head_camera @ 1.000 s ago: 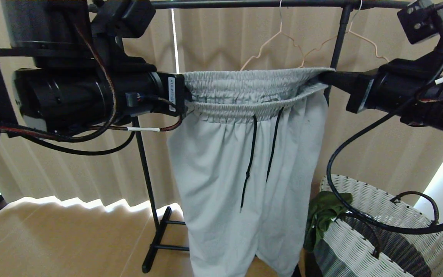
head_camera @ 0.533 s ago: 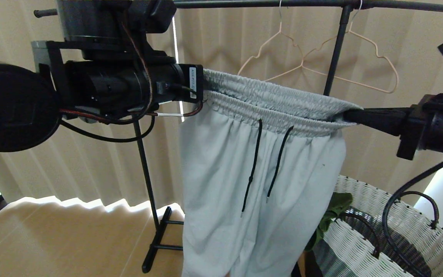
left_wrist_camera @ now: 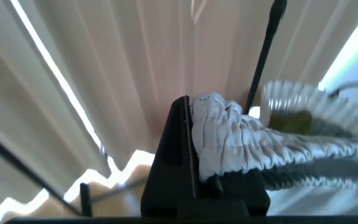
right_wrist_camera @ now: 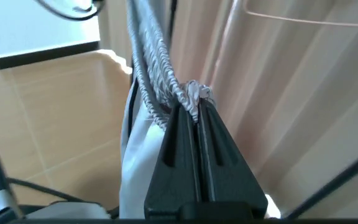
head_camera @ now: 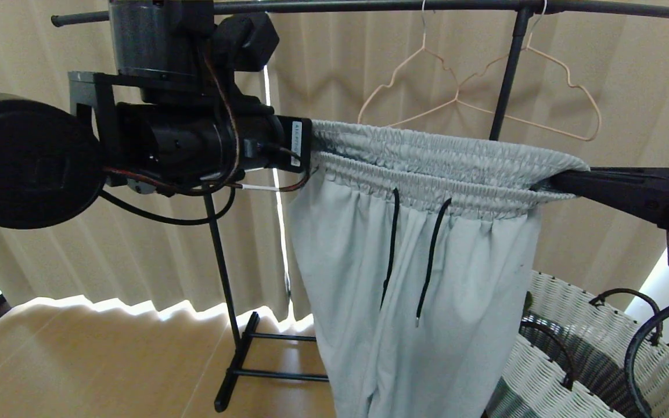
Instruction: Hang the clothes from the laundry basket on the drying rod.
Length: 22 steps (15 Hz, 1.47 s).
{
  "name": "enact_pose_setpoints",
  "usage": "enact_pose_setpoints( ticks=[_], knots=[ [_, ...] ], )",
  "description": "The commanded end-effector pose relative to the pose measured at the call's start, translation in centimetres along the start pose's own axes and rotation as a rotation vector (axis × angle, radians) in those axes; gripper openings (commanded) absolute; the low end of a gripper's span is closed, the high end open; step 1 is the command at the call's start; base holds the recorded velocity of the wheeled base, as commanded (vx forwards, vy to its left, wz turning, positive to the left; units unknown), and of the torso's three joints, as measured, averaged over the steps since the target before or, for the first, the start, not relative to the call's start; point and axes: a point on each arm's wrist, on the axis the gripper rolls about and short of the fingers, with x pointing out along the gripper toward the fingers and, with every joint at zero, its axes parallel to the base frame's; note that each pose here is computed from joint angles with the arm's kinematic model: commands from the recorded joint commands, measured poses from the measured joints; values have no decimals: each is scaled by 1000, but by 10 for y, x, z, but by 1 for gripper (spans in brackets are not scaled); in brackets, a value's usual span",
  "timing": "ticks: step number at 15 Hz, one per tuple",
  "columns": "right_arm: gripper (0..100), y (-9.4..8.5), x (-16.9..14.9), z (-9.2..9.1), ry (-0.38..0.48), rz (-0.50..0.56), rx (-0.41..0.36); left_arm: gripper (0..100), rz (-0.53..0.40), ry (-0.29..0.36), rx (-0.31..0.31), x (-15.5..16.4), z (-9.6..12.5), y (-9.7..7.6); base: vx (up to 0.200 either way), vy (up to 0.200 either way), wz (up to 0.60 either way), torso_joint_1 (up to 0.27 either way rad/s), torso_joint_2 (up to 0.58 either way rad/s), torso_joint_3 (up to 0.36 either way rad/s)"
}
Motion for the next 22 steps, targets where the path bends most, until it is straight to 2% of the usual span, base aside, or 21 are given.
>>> enact_pose_setpoints(
  ticks=[1, 2, 4, 6, 7, 10, 12, 14, 16, 18, 19, 20, 22],
  knots=[
    [0, -15, 9, -8, 44, -99, -46, 0, -27, 26, 1, -30, 10, 4, 0, 0, 0, 0, 0, 0],
    [0, -20, 17, -8, 45, -140, -86, 0, -68, 45, 2, -43, 12, 5, 0, 0, 0, 0, 0, 0],
    [0, -25, 26, -5, 3, -152, -103, 0, -136, 62, 2, -62, 14, 7, 0, 0, 0, 0, 0, 0],
    [0, -34, 45, 0, -63, -154, -129, 0, -266, 91, -1, -91, 17, 8, 0, 0, 0, 0, 0, 0],
    [0, -34, 49, 3, -76, -143, -119, 0, -295, 96, -1, -96, 17, 8, 0, 0, 0, 0, 0, 0],
    [0, -22, 63, 24, -144, -64, -3, 0, -359, 110, 4, -107, 10, 7, 0, 0, 0, 0, 0, 0],
    [0, -21, 70, 25, -144, -48, 7, 0, -387, 126, 13, -111, 4, 1, 0, 0, 0, 0, 0, 0],
    [0, -21, 71, 24, -137, -52, 9, 0, -389, 123, 18, -112, 4, 0, 0, 0, 0, 0, 0, 0],
    [0, -22, 68, 26, -135, -66, 9, 0, -368, 90, 79, -109, 6, 3, 0, 0, 0, 0, 0, 0],
    [0, -27, 58, 27, -117, -107, 16, 0, -264, 11, 137, -98, 12, 13, 0, 0, 0, 0, 0, 0],
    [0, -27, 58, 27, -117, -107, 16, 0, -264, 11, 137, -98, 12, 13, 0, 0, 0, 0, 0, 0],
    [0, -34, 49, 23, -72, -161, 36, 0, -137, -52, 133, -77, 14, 13, 0, 0, 0, 0, 0, 0],
    [0, -35, 49, 22, -63, -177, 42, 0, -79, -57, 133, -65, 10, 12, 0, 0, 0, 0, 0, 0]
  ],
)
